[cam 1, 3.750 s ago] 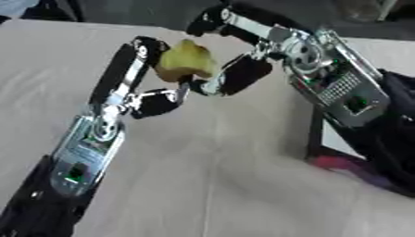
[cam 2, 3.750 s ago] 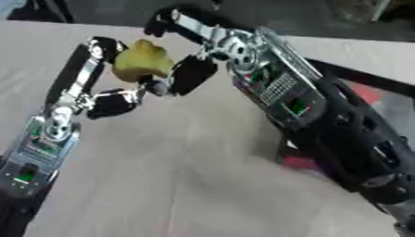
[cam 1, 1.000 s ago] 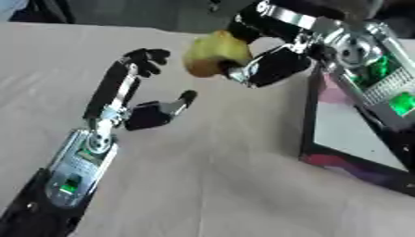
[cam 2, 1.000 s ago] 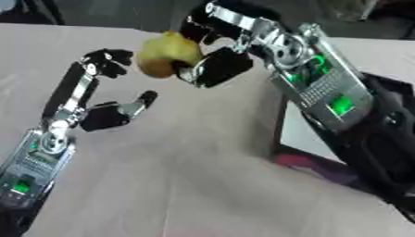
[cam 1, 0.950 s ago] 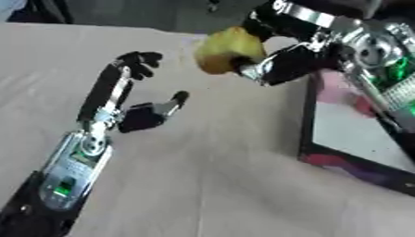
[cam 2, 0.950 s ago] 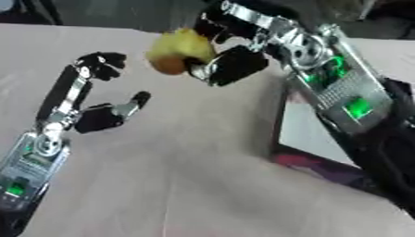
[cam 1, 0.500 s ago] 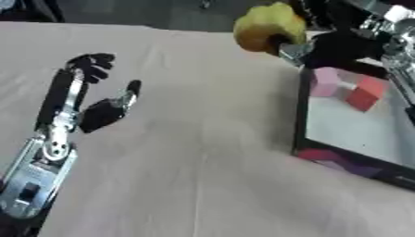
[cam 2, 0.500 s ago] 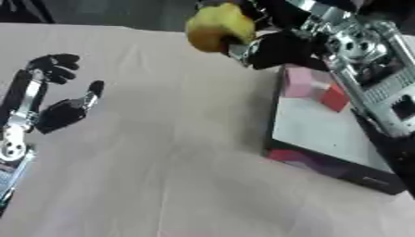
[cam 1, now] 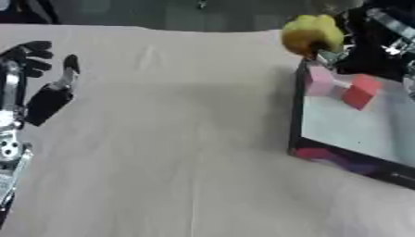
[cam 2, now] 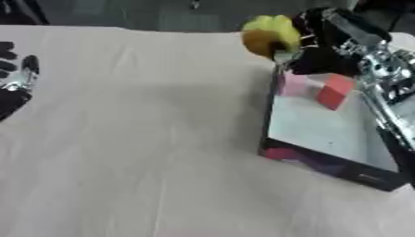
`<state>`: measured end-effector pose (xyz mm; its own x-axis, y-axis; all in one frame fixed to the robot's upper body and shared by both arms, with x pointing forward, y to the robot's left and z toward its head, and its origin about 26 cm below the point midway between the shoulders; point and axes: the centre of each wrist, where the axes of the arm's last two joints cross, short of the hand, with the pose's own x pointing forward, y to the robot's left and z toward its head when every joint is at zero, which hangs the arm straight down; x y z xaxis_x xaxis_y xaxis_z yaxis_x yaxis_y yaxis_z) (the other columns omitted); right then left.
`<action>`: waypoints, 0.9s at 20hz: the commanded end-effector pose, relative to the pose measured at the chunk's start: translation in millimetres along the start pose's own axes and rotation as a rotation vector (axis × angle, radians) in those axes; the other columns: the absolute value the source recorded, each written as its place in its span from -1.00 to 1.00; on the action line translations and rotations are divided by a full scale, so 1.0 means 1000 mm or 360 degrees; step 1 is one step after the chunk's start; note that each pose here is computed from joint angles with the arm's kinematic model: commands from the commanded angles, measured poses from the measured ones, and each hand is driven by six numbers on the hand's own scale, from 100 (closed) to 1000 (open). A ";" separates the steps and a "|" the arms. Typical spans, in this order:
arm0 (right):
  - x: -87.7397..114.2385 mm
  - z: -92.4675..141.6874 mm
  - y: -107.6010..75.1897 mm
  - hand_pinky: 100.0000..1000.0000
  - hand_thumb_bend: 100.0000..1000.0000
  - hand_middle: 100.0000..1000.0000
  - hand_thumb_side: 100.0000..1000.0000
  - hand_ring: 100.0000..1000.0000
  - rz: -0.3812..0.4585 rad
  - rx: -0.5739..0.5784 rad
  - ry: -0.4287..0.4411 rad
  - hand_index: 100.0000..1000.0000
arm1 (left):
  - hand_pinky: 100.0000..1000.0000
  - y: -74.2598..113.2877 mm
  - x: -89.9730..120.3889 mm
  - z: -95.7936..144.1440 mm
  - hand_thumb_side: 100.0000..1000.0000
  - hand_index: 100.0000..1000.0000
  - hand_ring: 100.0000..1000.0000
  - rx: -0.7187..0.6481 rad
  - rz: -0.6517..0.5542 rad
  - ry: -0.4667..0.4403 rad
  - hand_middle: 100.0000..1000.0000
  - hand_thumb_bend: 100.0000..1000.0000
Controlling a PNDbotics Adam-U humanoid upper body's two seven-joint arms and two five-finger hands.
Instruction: Pick up the objects with one hand, pass them to the other hand, and then place them into the box on the other side of the table.
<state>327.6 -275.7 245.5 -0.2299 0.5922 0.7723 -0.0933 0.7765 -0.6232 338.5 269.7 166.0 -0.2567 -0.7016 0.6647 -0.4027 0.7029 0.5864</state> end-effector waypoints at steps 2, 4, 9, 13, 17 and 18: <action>-0.011 0.004 -0.017 0.69 -0.80 -0.15 -1.00 0.56 0.0038 -0.0114 0.0055 0.12 | 0.34 0.020 -0.001 -0.006 0.13 0.58 0.22 0.0171 0.0021 -0.0017 0.26 -0.60; -0.020 0.006 -0.018 0.69 -0.80 -0.14 -1.00 0.56 0.0031 -0.0147 0.0099 0.12 | 0.34 0.024 -0.003 -0.006 0.15 0.59 0.22 0.0231 0.0041 -0.0004 0.25 -0.61; -0.045 0.010 -0.019 0.69 -0.71 -0.11 -1.00 0.57 0.0040 -0.0236 0.0217 0.16 | 0.33 0.029 -0.010 -0.006 0.19 0.59 0.21 0.0351 0.0094 0.0047 0.25 -0.64; -0.063 0.012 -0.019 0.69 -0.60 -0.08 -1.00 0.58 0.0042 -0.0309 0.0303 0.19 | 0.33 0.031 -0.015 -0.006 0.19 0.59 0.21 0.0400 0.0109 0.0074 0.25 -0.63; -0.073 0.015 -0.018 0.70 -0.45 0.02 -1.00 0.63 0.0077 -0.0337 0.0343 0.28 | 0.33 0.033 -0.016 -0.006 0.19 0.59 0.21 0.0432 0.0116 0.0077 0.25 -0.64; -0.075 0.016 -0.018 0.70 -0.37 0.06 -1.00 0.65 0.0089 -0.0335 0.0348 0.33 | 0.33 0.033 -0.016 -0.006 0.20 0.59 0.21 0.0441 0.0118 0.0076 0.25 -0.64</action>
<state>331.7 -331.7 187.7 -0.0001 0.6280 0.7782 0.0894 0.7751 -0.6255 335.5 296.8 167.8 -0.2445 -0.6193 0.7461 -0.5855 0.7076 0.3955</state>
